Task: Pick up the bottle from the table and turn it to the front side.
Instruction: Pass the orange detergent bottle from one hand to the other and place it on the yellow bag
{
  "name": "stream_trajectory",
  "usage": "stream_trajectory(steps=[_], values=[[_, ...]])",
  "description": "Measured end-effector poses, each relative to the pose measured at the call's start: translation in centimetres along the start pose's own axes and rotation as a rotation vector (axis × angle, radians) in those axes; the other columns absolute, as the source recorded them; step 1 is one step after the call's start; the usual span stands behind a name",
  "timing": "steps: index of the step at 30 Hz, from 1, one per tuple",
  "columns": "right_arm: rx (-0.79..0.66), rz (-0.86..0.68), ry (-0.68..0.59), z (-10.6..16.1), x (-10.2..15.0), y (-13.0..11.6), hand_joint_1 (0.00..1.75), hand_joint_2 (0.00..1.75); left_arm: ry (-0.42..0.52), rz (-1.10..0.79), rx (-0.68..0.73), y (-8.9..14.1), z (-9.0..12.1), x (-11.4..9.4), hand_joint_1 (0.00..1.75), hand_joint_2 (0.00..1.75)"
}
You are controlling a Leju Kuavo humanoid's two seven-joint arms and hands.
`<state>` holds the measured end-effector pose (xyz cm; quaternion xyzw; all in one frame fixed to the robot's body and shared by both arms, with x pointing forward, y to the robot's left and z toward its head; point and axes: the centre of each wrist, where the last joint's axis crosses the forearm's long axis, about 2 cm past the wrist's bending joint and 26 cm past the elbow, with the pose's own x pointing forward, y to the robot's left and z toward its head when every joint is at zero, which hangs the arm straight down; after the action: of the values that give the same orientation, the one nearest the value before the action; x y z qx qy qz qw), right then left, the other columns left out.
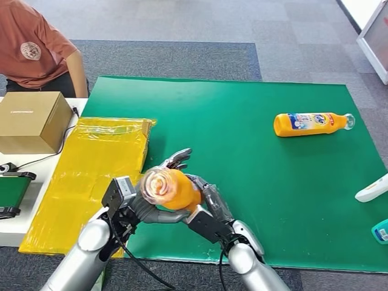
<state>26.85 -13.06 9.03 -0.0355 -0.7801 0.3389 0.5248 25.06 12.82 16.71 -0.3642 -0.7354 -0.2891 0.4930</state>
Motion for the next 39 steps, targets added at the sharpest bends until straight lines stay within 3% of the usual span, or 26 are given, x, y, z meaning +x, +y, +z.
stream_trajectory(steps=[1, 5, 20, 21, 24, 25, 29, 34, 39], values=[[0.006, 0.001, 0.007, 0.1, -0.1, 0.2, 1.75, 1.75, 0.004, -0.007, -0.006, 0.1, -0.1, 0.0, 0.00, 1.75], [0.019, 0.003, 0.026, 0.2, -0.6, 0.4, 1.75, 1.75, 0.023, -0.049, -0.016, 0.1, -0.3, 0.0, 1.75, 1.75], [-0.010, -0.024, 0.072, 0.4, -1.0, 0.2, 1.75, 1.75, 0.056, -0.149, 0.049, -0.2, -0.2, -0.3, 1.75, 1.75], [-0.010, -0.025, 0.072, 0.4, -1.0, 0.2, 1.63, 1.75, 0.056, -0.149, 0.049, -0.2, -0.2, -0.3, 1.75, 1.75], [-0.017, -0.034, 0.074, 0.5, -1.0, 0.2, 0.32, 1.75, 0.060, -0.152, 0.054, -0.2, -0.2, -0.4, 1.75, 1.75], [-0.024, -0.041, 0.076, 0.5, -1.0, 0.1, 0.00, 1.75, 0.062, -0.152, 0.060, -0.2, -0.1, -0.4, 1.75, 1.75], [-0.100, -0.083, 0.083, 0.3, -0.7, -1.0, 0.00, 1.75, 0.065, -0.185, 0.151, 0.1, 0.4, -0.5, 1.75, 1.75], [-0.323, -0.133, 0.093, 0.8, -0.6, -4.4, 0.00, 1.75, 0.050, -0.612, 0.512, 1.0, 2.9, -0.2, 1.75, 1.75], [-0.427, -0.136, 0.087, 1.7, -0.4, -6.5, 0.00, 1.75, 0.034, -0.762, 0.642, 1.3, 4.3, 0.5, 1.75, 1.75]])
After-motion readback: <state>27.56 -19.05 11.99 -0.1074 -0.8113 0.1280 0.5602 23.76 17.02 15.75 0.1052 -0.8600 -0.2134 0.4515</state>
